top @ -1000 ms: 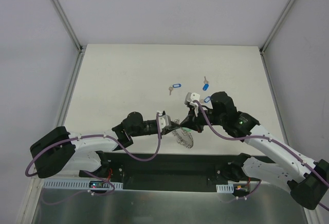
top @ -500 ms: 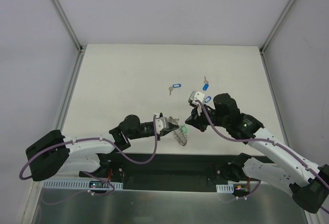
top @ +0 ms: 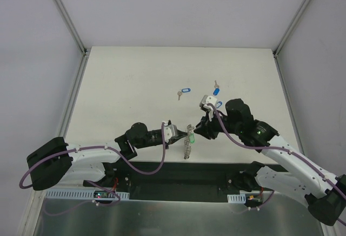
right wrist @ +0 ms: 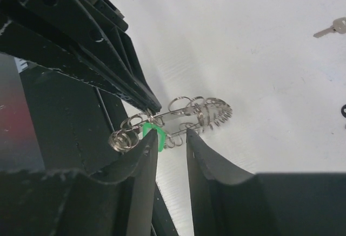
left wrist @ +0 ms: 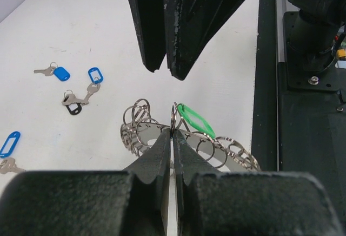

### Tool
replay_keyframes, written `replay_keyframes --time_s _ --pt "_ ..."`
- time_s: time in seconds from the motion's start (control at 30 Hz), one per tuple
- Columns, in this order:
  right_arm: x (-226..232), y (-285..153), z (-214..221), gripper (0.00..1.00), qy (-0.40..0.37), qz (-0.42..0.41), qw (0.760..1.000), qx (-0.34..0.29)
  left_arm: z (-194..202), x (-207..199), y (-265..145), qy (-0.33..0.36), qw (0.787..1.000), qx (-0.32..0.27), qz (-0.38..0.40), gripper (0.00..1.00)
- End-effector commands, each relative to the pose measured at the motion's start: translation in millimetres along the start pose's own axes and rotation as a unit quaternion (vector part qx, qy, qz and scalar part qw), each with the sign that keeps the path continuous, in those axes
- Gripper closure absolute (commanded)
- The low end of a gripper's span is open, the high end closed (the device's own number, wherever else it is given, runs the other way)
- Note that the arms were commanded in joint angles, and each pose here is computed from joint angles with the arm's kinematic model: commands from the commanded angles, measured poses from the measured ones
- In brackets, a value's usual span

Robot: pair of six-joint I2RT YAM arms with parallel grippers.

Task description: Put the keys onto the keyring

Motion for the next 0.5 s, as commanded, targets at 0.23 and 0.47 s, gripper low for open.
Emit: replay_keyframes --time_s 0.23,0.47 --pt "15 8 -13 0.67 0.004 -0.066 0.997 -0.031 -25 3 4 0.021 0.999 -0.045 -0.011 1.0" --pt "12 19 -7 0.69 0.002 -0.039 0.999 0.0 -25 5 5 0.012 0.999 -0.041 -0.02 1.0"
Point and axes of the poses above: each gripper's point midway between its finger pads, its own y axis out along the fingers, its own x axis along the line the jaws close on, z = x × y, the point moved 6 cm from there along -y, back along the fingers, and after that the axes turned 7 degrees about -y, right-handed, at the moved point
